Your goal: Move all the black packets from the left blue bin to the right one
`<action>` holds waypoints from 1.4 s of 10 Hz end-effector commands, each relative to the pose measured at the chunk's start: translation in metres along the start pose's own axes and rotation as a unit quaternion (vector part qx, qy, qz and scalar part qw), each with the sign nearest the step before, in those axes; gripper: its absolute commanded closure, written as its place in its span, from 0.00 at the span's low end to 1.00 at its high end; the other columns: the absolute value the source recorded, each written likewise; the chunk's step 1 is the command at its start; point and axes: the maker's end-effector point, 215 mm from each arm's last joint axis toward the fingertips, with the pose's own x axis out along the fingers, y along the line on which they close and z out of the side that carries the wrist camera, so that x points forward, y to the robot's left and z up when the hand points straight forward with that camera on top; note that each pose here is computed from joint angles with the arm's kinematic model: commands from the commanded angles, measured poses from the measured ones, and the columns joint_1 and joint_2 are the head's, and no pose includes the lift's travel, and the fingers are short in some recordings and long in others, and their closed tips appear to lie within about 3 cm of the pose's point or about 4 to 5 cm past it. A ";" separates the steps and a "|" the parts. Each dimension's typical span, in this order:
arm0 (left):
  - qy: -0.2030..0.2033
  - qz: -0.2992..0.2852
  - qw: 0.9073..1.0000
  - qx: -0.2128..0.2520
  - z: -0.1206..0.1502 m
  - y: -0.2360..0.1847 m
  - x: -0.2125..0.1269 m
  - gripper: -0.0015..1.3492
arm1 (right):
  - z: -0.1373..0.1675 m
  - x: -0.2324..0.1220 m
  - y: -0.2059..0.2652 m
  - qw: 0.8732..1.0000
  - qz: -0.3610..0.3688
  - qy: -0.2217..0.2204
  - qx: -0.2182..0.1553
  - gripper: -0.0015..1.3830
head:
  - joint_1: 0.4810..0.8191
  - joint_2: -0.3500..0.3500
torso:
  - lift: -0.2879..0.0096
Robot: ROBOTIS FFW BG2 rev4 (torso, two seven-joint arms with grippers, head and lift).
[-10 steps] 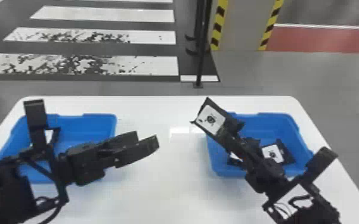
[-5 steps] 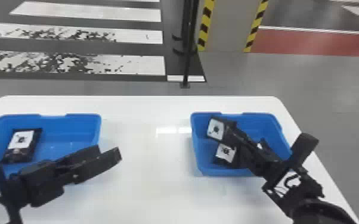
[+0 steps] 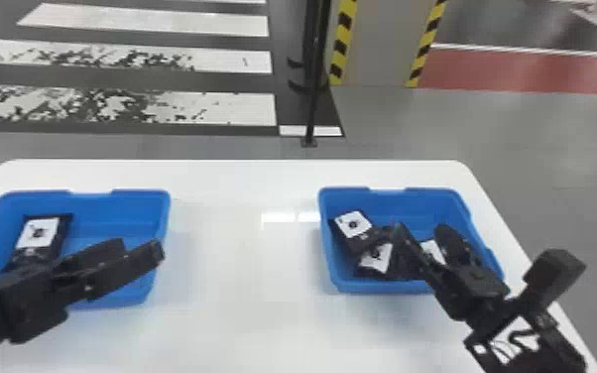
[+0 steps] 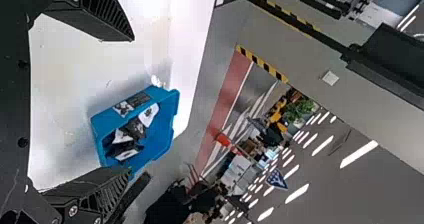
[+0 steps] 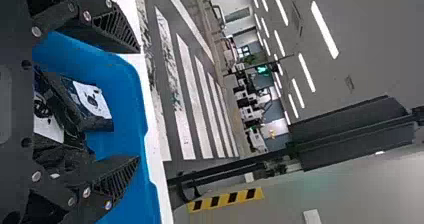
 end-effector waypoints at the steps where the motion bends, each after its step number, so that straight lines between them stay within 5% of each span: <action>1: 0.003 0.044 0.999 0.009 0.003 0.029 -0.017 0.10 | 0.017 -0.038 0.020 0.999 -0.012 -0.020 -0.029 0.12 | 0.63 0.37 | 0.50; 5: -0.013 0.194 0.980 0.030 0.046 0.132 -0.070 0.10 | 0.031 -0.086 0.045 0.998 -0.033 -0.042 -0.042 0.12 | 0.63 0.56 | 0.50; 8: -0.020 0.252 0.968 0.001 0.065 0.204 -0.072 0.10 | 0.018 -0.111 0.051 0.999 -0.040 -0.020 -0.031 0.12 | 0.63 0.75 | 0.50; 14: 0.032 0.315 0.947 -0.055 0.045 0.278 -0.043 0.10 | -0.004 -0.117 0.057 0.999 -0.038 -0.004 0.012 0.13 | 0.63 0.84 | 0.50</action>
